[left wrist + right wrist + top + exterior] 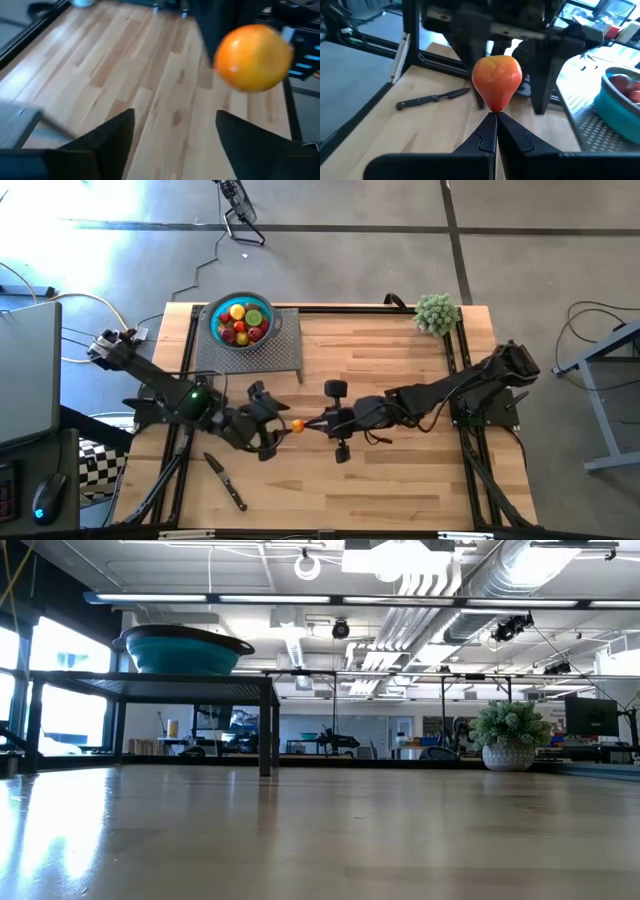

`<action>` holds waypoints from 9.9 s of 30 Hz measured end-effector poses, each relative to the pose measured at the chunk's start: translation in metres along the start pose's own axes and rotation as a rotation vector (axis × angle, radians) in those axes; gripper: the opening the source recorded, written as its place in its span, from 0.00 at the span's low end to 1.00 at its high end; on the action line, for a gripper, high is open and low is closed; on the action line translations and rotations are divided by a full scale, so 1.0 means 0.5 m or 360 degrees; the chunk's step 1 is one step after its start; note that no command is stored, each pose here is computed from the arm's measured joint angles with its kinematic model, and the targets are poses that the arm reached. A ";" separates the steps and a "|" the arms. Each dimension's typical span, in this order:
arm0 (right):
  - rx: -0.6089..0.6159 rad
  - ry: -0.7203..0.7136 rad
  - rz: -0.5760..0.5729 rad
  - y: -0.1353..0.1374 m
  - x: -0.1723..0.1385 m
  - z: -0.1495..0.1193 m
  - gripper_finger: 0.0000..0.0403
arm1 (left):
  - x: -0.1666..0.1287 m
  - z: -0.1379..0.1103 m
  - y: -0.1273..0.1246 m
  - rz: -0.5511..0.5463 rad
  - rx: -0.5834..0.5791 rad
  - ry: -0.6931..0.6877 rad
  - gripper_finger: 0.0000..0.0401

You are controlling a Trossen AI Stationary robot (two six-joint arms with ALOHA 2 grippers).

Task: Pick & Place Fruit
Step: Put the orange pear into the blue strainer bowl on the shelf, then put the black knife on the shelf

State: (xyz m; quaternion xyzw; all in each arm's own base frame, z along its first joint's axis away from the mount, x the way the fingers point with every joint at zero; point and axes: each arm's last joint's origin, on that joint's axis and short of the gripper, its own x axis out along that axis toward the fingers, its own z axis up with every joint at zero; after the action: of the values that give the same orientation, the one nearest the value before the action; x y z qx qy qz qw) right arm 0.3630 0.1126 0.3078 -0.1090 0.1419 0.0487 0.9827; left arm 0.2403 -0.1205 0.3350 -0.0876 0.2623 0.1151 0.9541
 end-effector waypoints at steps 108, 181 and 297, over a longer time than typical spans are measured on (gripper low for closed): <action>0.0135 -0.0036 -0.0137 0.024 -0.142 0.068 0.01 | 0.067 0.107 -0.059 -0.0235 0.0456 -0.0870 0.34; 0.0169 0.0487 -0.0223 0.027 -0.169 0.005 0.54 | -0.032 0.043 0.347 0.1366 -0.0704 0.0045 0.34; 0.0291 -0.0014 -0.0128 -0.178 -0.146 -0.017 0.00 | 0.070 0.056 0.194 -0.0305 0.0610 -0.0612 0.00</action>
State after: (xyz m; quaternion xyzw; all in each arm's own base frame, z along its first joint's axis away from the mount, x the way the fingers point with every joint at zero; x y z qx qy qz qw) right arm 0.3023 0.0193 0.3390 -0.0244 0.1371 -0.0034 0.9903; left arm 0.2572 -0.0153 0.3304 0.0933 0.0839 -0.0126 0.9920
